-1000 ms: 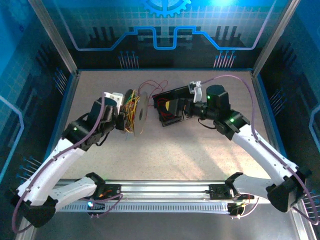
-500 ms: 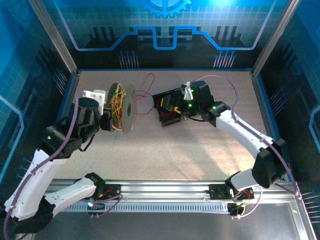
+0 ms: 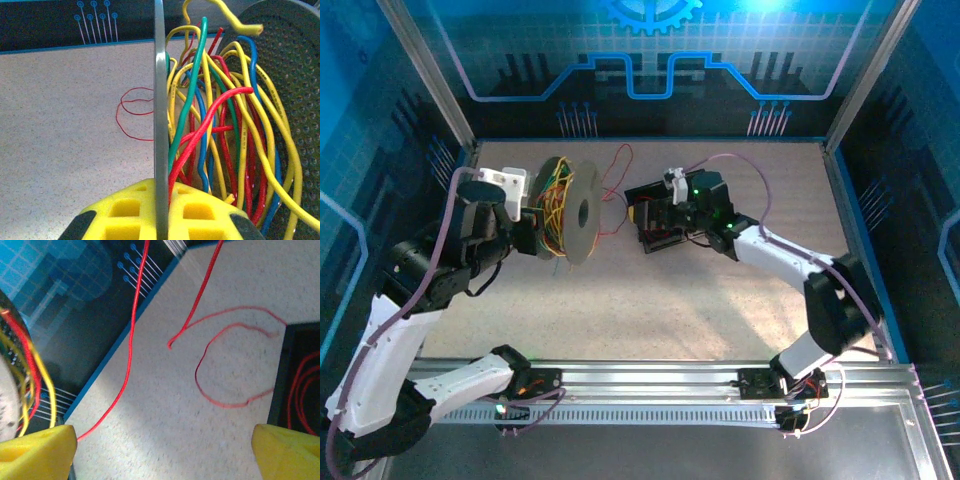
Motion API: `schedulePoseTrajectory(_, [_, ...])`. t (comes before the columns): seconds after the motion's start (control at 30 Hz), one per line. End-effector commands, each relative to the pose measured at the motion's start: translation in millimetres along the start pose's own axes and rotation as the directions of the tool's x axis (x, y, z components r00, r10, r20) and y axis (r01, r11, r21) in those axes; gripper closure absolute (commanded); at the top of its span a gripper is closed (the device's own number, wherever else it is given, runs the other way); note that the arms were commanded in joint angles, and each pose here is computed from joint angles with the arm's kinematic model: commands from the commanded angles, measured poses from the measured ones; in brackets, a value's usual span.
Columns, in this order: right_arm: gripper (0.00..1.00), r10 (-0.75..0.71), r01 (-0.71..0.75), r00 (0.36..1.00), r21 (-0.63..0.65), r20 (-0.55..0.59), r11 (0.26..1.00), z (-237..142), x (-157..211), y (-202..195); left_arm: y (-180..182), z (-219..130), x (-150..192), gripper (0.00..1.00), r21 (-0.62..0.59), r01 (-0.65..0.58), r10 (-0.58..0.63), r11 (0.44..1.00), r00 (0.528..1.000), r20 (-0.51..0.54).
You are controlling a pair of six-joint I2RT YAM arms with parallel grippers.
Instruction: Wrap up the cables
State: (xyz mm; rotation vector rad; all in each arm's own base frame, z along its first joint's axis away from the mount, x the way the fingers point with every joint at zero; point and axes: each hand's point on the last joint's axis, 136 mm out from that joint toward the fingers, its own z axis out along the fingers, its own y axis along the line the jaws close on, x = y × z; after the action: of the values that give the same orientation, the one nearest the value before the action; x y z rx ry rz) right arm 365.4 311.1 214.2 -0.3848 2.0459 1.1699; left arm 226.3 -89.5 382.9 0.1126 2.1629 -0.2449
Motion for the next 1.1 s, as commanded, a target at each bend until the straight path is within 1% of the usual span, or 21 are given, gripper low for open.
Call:
schedulePoseTrajectory(0.0, [0.28, -0.11, 0.135, 0.975, -0.12, 0.193, 0.984, 12.6, -37.1, 2.7, -11.6, -22.3, -37.3, 1.0, 0.084, 0.064, -0.076, 0.994, 0.986, 0.149])
schedulePoseTrajectory(0.03, [0.34, -0.099, 0.125, 0.974, -0.121, 0.204, 0.985, 18.0, -41.6, -1.6, -12.5, -21.3, -36.6, 1.0, 0.087, 0.063, -0.075, 0.994, 0.987, 0.145])
schedulePoseTrajectory(0.07, [0.36, -0.078, 0.108, 0.975, -0.138, 0.208, 0.984, 25.3, -46.9, -4.6, -12.9, -20.7, -36.0, 1.0, 0.088, 0.062, -0.074, 0.994, 0.987, 0.141])
schedulePoseTrajectory(0.2, [0.37, -0.042, 0.082, 0.971, -0.165, 0.236, 0.983, 45.6, -58.7, -14.3, -12.6, -20.8, -36.6, 1.0, 0.086, 0.06, -0.072, 0.994, 0.988, 0.14])
schedulePoseTrajectory(0.27, [0.41, -0.015, 0.056, 0.975, -0.184, 0.222, 0.981, 57.6, -59.7, -18.1, -13.1, -19.6, -37.0, 1.0, 0.086, 0.059, -0.071, 0.995, 0.988, 0.14])
schedulePoseTrajectory(0.57, [0.41, 0.024, 0.023, 0.978, -0.221, 0.208, 0.975, 86.3, -53.3, -21.3, -15.5, -12.0, -36.5, 1.0, 0.085, 0.053, -0.064, 0.995, 0.99, 0.129])
schedulePoseTrajectory(0.7, [0.5, 0.041, 0.004, 0.98, -0.226, 0.195, 0.974, 95.9, -50.9, -25.2, -16.6, -9.7, -36.0, 1.0, 0.088, 0.053, -0.063, 0.995, 0.99, 0.125])
schedulePoseTrajectory(0.83, [0.62, 0.06, -0.017, 0.981, -0.226, 0.183, 0.974, 101.4, -45.2, -29.1, -16.3, -7.8, -35.9, 1.0, 0.083, 0.052, -0.062, 0.995, 0.991, 0.121])
schedulePoseTrajectory(0.87, [0.67, 0.06, -0.018, 0.981, -0.221, 0.185, 0.975, 100.7, -44.1, -30.6, -16.1, -7.7, -35.7, 1.0, 0.082, 0.05, -0.06, 0.995, 0.991, 0.121])
schedulePoseTrajectory(0.9, [0.77, 0.06, -0.02, 0.98, -0.21, 0.189, 0.977, 98.7, -43.3, -32.9, -16.2, -6.2, -34.8, 1.0, 0.08, 0.047, -0.056, 0.996, 0.992, 0.116])
schedulePoseTrajectory(0.93, [0.9, 0.053, -0.013, 0.979, -0.199, 0.196, 0.98, 95.0, -44.4, -34.3, -15.9, -4.8, -33.6, 1.0, 0.077, 0.045, -0.053, 0.996, 0.993, 0.11])
schedulePoseTrajectory(0.97, [1.0, 0.046, -0.007, 0.977, -0.183, 0.207, 0.983, 89.6, -47.9, -35.4, -15.3, -2.2, -32.0, 1.0, 0.07, 0.042, -0.049, 0.997, 0.994, 0.102])
schedulePoseTrajectory(1.07, [1.0, 0.011, 0.014, 0.971, -0.104, 0.238, 0.995, 70.6, -63.5, -38.8, -16.2, 10.0, -22.4, 1.0, 0.063, 0.034, -0.038, 0.997, 0.997, 0.062])
